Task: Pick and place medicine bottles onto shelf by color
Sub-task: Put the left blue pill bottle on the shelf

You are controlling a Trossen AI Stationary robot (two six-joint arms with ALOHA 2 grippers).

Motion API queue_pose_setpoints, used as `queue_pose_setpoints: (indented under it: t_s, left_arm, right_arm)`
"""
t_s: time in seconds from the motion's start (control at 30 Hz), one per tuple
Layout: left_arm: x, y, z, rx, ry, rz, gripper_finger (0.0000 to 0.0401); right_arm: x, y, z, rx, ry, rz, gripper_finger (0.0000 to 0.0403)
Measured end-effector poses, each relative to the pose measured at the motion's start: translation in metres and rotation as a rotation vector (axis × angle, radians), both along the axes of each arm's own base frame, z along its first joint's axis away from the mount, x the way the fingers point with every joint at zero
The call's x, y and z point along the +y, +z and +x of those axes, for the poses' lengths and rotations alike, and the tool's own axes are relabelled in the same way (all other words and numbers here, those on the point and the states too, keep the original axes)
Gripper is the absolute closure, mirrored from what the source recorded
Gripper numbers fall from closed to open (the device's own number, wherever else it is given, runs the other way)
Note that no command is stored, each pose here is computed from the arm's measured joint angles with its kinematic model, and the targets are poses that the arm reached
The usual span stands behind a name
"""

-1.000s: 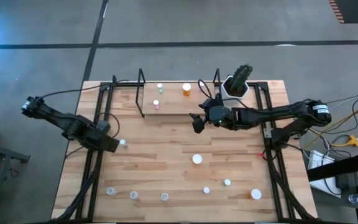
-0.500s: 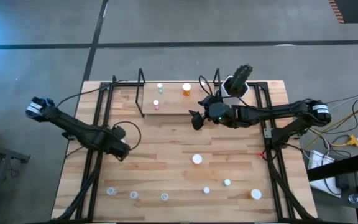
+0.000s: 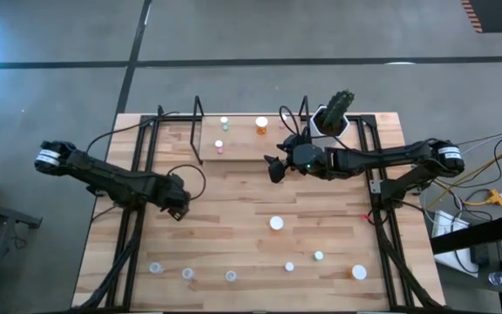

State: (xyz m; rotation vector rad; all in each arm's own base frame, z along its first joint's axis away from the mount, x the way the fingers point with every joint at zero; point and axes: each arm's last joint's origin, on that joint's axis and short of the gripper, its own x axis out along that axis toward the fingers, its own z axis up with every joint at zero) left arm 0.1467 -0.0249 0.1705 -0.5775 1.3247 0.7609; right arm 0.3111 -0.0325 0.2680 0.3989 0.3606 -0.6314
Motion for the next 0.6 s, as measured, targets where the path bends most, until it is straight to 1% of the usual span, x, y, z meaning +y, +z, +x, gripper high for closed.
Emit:
queue_pose_setpoints:
  t_s: [0.13,0.37,0.5,0.6]
  left_arm:
    - [0.001,-0.004,0.002,-0.028,-0.021,-0.01,0.0186]
    - [0.001,-0.002,0.003,-0.027,-0.025,-0.011,0.0255]
    - [0.0,0.002,0.005,-0.038,-0.036,-0.024,0.0288]
    - [-0.002,0.011,0.011,-0.063,-0.086,-0.055,0.0307]
  right_arm:
    - [0.001,0.0,0.0,-0.001,0.002,0.001,0.0101]
    - [0.001,0.0,0.0,-0.001,0.002,0.001,0.0101]
    - [0.001,0.0,0.0,0.0,0.002,0.0,0.0101]
    - [0.001,0.0,0.0,0.0,0.003,-0.001,0.0101]
